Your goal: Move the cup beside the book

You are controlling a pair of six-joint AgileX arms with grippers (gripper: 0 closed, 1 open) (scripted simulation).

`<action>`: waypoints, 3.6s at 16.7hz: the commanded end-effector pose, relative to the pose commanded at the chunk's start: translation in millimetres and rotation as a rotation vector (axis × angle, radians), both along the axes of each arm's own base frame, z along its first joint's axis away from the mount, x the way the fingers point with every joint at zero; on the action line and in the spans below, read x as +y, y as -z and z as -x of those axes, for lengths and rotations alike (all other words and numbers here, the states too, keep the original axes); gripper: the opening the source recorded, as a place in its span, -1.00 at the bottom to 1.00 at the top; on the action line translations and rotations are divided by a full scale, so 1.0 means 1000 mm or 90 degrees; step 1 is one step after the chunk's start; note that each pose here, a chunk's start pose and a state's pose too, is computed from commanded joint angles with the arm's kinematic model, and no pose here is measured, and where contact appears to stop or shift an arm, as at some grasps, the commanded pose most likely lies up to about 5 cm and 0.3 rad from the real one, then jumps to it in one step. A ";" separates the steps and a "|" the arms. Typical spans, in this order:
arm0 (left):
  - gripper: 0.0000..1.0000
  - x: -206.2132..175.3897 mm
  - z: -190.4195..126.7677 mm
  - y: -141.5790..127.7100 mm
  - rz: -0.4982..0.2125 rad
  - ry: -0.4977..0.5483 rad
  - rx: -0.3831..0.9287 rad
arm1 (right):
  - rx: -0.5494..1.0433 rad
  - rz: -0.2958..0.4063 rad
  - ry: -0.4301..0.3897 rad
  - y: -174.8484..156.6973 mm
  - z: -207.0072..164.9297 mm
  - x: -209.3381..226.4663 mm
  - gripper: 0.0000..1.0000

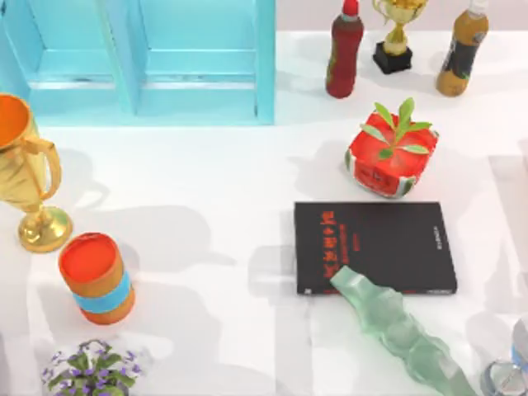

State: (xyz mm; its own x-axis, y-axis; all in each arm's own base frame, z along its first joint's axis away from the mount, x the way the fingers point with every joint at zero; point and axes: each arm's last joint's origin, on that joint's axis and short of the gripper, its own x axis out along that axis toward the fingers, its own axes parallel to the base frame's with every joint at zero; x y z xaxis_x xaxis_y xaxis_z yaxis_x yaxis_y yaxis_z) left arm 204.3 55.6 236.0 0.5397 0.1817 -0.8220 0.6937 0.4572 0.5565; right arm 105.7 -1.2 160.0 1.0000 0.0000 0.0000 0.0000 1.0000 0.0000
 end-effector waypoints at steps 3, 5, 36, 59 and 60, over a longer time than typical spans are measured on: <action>1.00 0.038 -0.023 0.006 -0.044 0.113 0.182 | 0.000 0.000 0.000 0.000 0.000 0.000 1.00; 1.00 0.066 -0.030 0.009 -0.042 0.176 0.268 | 0.000 0.000 0.000 0.000 0.000 0.000 1.00; 1.00 0.190 0.013 0.098 0.017 0.344 0.390 | 0.000 0.000 0.000 0.000 0.000 0.000 1.00; -1.00 0.190 0.013 0.098 0.017 0.344 0.390 | 0.000 0.000 0.000 0.000 0.000 0.000 1.00; -1.00 0.190 0.013 0.098 0.016 0.346 0.390 | 0.000 0.000 0.000 0.000 0.000 0.000 1.00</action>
